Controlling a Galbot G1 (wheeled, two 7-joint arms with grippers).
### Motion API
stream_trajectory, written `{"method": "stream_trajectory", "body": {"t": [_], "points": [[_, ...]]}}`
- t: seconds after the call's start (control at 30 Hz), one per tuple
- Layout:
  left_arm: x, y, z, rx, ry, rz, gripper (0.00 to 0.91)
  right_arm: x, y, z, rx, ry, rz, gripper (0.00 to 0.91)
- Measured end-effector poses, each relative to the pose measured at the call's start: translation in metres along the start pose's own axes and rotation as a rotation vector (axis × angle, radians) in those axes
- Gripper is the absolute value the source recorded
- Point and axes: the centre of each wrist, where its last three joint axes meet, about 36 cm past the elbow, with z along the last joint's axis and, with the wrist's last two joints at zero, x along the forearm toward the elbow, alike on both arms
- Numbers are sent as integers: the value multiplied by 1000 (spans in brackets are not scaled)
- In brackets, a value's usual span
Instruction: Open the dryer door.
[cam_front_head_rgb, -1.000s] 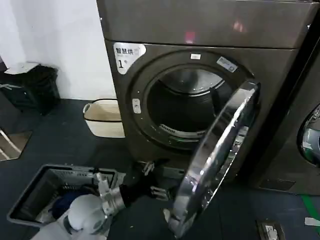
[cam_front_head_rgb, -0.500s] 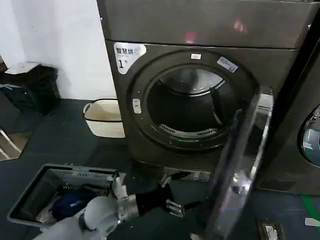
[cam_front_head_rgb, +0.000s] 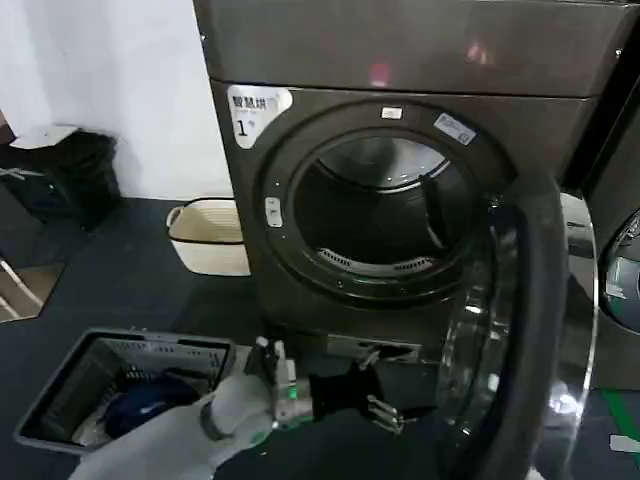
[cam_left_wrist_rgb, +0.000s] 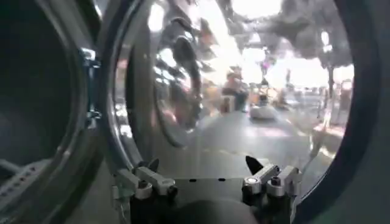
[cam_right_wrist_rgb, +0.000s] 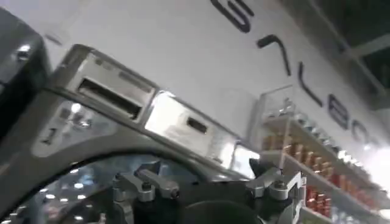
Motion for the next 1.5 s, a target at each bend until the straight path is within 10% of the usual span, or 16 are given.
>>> {"method": "stream_trajectory", "body": {"t": [1.5], "points": [[-171,18,-30,-96,-3,282,907,39,-110,-60,322,81,327,907]]}}
